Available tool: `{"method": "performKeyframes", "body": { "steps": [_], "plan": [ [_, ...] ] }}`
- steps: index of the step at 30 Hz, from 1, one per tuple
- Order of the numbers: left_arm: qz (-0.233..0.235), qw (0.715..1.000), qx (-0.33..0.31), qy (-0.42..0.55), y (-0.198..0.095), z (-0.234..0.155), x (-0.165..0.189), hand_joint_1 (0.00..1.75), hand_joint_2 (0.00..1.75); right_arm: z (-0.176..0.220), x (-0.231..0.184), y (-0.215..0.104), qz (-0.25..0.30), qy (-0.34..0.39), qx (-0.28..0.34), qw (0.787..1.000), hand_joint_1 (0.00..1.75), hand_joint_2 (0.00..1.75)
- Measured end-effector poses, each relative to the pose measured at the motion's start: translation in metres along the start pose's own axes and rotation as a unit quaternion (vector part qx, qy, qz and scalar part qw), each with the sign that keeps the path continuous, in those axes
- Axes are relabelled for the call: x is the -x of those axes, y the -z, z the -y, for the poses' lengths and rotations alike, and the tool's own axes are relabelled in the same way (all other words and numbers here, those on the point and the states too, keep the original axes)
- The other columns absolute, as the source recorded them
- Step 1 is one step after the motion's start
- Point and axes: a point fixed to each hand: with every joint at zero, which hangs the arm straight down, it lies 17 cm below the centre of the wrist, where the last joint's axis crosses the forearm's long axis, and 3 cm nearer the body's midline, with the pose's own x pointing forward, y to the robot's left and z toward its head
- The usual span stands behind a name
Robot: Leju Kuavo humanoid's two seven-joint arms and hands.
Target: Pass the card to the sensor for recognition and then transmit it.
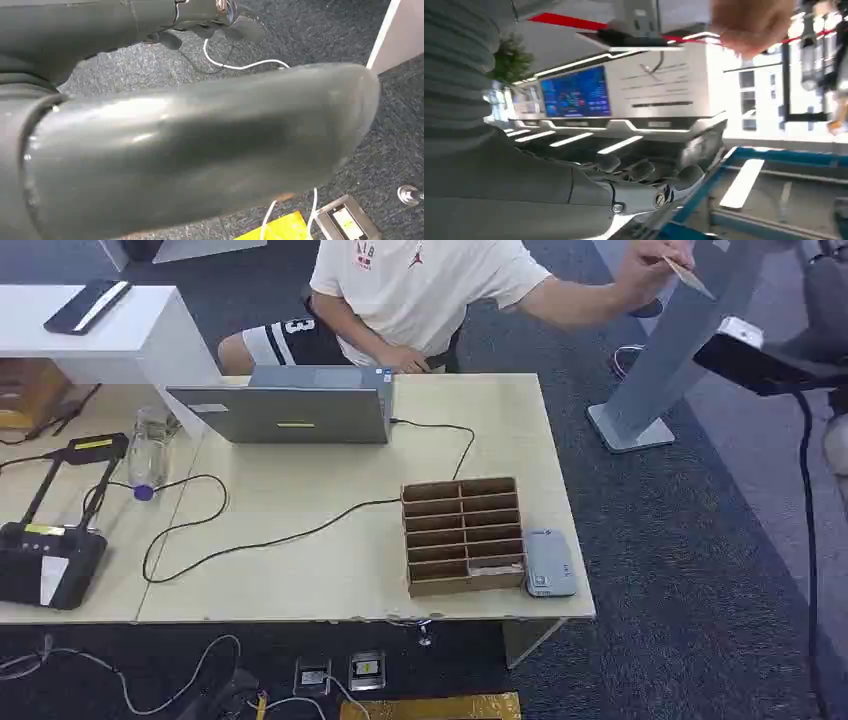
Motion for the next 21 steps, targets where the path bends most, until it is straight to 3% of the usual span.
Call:
{"method": "performKeyframes", "body": {
  "steps": [8,16,17,18,21],
  "plan": [
    [-0.001,1.0,0.001,0.003,-0.001,-0.004,0.008,0.0,0.0,-0.009,-0.075,0.025,0.087,0.002,-0.019,0.996,0.0,1.75],
    [-0.01,1.0,0.002,-0.004,-0.005,0.0,0.016,0.0,0.0,-0.024,-0.109,0.03,0.121,0.013,-0.023,0.992,0.0,1.75],
    [-0.01,1.0,0.002,-0.004,-0.005,0.0,0.017,0.0,0.0,-0.026,-0.112,0.03,0.123,0.014,-0.023,0.992,1.33,1.75],
    [-0.011,1.0,0.001,-0.004,-0.005,0.0,0.017,0.0,0.0,-0.028,-0.114,0.03,0.124,0.016,-0.025,0.992,1.75,1.75],
    [-0.012,1.0,0.0,-0.005,-0.005,-0.001,0.019,0.0,0.0,-0.035,-0.118,0.03,0.122,0.027,-0.03,0.992,1.75,1.75]
  ]
}}
